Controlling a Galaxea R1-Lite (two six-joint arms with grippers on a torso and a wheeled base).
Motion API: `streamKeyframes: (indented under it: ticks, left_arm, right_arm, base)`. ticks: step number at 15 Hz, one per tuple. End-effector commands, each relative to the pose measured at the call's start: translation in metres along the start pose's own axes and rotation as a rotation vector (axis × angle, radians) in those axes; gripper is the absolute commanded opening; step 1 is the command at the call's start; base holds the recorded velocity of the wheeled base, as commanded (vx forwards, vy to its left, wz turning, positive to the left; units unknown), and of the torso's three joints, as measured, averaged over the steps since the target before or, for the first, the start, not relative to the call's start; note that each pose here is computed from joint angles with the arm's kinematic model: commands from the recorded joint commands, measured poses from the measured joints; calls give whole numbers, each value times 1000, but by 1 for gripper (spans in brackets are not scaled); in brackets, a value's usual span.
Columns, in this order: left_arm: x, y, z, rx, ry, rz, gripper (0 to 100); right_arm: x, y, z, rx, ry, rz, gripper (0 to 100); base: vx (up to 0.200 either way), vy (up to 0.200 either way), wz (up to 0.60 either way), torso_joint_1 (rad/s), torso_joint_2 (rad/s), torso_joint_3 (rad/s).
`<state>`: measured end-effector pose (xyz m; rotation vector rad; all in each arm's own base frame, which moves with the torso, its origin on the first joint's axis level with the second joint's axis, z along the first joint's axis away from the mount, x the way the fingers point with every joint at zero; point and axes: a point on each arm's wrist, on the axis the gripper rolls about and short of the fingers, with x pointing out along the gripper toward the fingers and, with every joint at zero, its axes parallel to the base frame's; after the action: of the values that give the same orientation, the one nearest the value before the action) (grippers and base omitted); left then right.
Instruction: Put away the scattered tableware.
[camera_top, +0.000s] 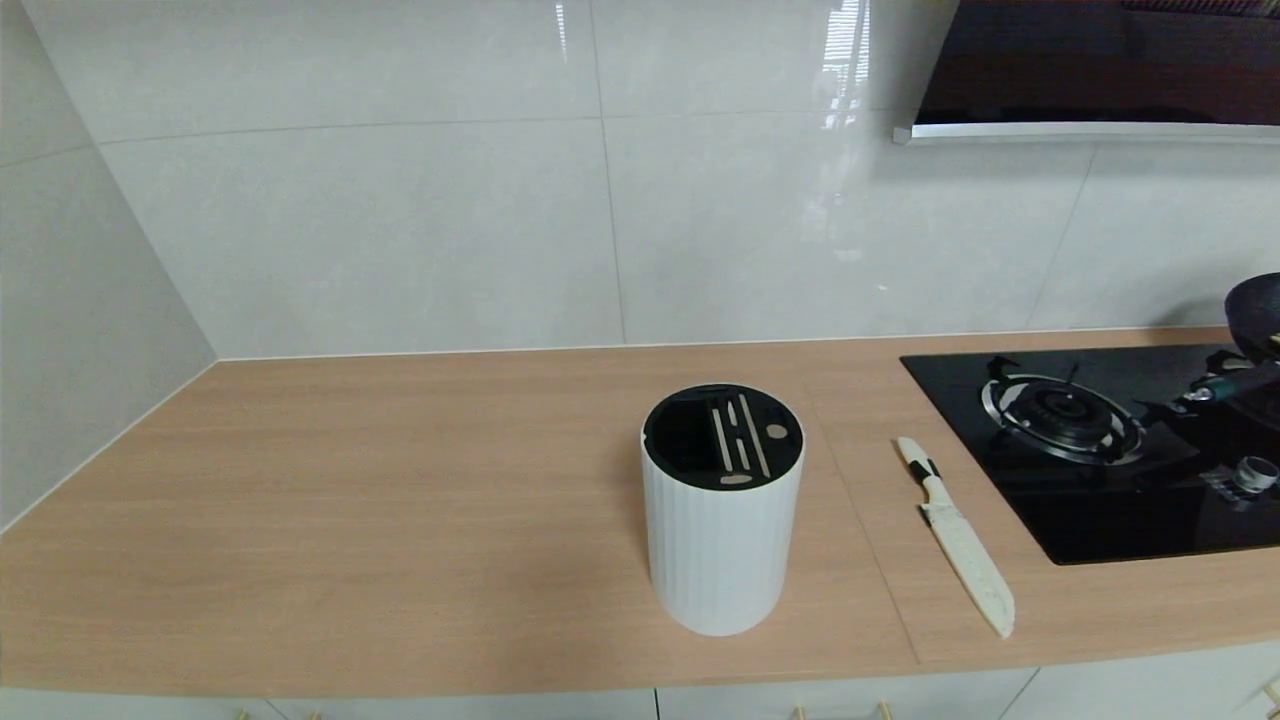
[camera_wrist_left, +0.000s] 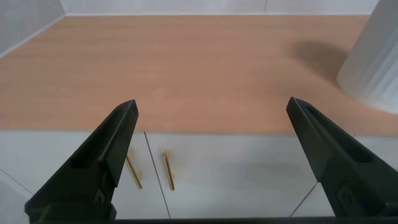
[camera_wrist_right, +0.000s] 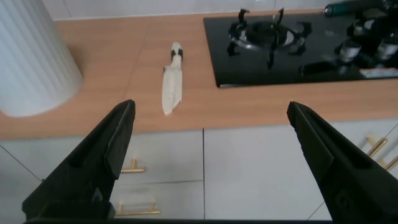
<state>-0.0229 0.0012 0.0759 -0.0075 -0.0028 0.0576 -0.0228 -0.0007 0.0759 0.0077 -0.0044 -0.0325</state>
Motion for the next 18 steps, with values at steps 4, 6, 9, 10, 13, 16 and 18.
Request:
streamKeyframes:
  ticks: [4,6,9,10,13,16,18]
  left_arm:
    - [0,0,0,0,3,1,100]
    - [0,0,0,0,3,1,100]
    - [0,0,0,0,1,1,100]
    - [0,0,0,0,1,2,100]
    - [0,0,0,0,1,1,100]
    - [0,0,0,0,1,1,100]
    - [0,0,0,0,1,1,100]
  right_arm:
    - [0,0,0,0,1,0,100]
    - [0,0,0,0,1,0,100]
    - [0,0,0,0,1,0,100]
    - [0,0,0,0,1,0,100]
    - [0,0,0,-2,1,2,100]
    - [0,0,0,-11,1,3,100]
    - [0,0,4,-42,4,0,100]
  base:
    - [0,0,0,225,-446,-243]
    - [0,0,0,149,-303,-154]
    - [0,0,0,11,-17,-14]
    - [0,0,0,0,0,0]
    - [0,0,0,0,0,0]
    - [0,0,0,0,0,0]
    - [0,0,0,0,0,0]
